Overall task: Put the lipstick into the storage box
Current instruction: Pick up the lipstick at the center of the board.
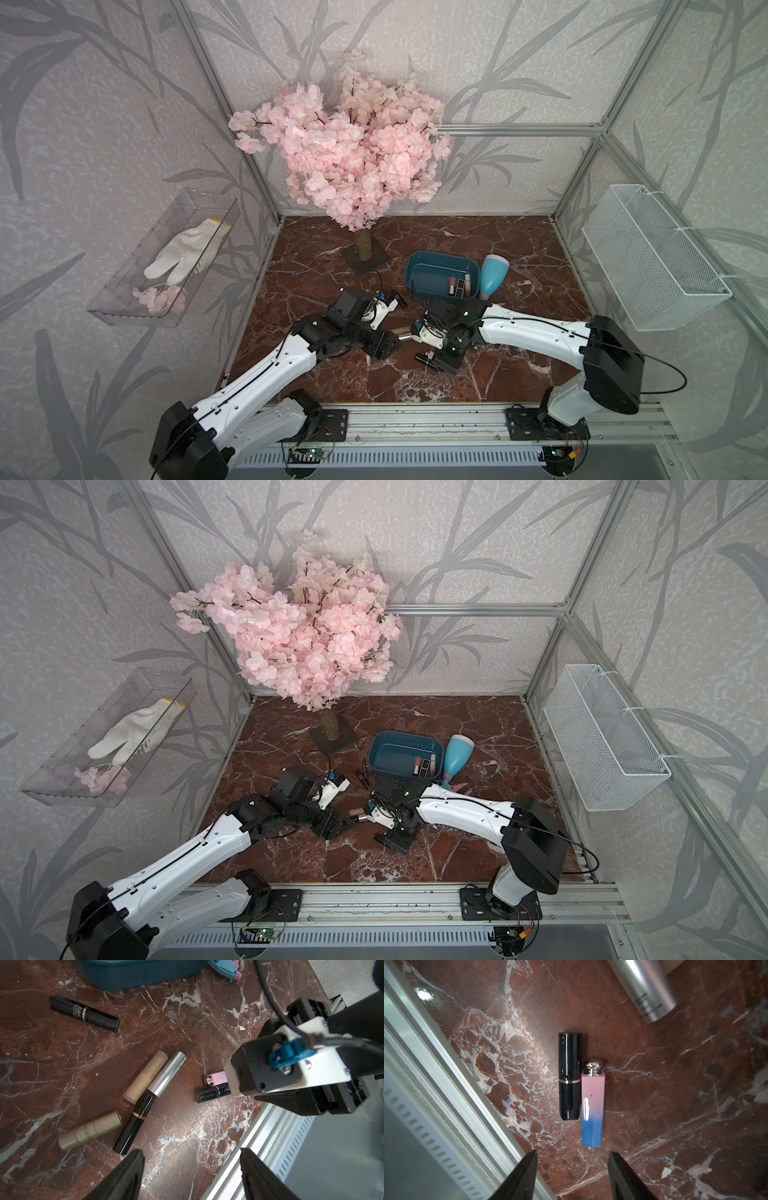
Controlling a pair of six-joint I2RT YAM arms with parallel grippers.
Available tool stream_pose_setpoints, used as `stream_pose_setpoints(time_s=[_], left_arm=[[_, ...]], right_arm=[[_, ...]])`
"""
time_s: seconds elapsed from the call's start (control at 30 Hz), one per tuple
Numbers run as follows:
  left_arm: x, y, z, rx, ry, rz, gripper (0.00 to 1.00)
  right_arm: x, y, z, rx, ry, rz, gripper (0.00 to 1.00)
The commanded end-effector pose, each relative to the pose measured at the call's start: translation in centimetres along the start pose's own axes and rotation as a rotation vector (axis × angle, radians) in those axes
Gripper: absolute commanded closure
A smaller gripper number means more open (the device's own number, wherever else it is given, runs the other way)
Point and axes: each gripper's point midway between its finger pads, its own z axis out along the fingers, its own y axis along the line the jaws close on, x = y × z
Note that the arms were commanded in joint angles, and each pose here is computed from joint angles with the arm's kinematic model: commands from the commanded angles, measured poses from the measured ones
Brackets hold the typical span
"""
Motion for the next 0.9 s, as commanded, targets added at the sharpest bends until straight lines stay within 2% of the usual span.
stream_pose_setpoints(time_s=[0.0, 0.23, 0.67, 0.87], left_arm=[[-0.8, -0.3, -0.3, 0.005, -0.026, 0.037, 0.24], [-1.3, 0.0, 0.0, -0.011, -0.031, 0.039, 0.24], [-2.7, 0.4, 0.4, -0.037, -0.03, 0.048, 0.23], [-3.2, 0.5, 0.4, -0.045, -0.036, 0.05, 0.23]], right_arm=[[1.5, -0.4, 0.5, 0.032, 0.063, -0.125, 0.41], [2.5, -0.7, 2.0, 0.047, 0.048, -0.26, 0.41], [0.6, -0.9, 4.4, 0.025, 0.063, -0.251, 0.41], [0.4, -1.5, 5.9, 0.027, 0.108, -0.242, 0.42]])
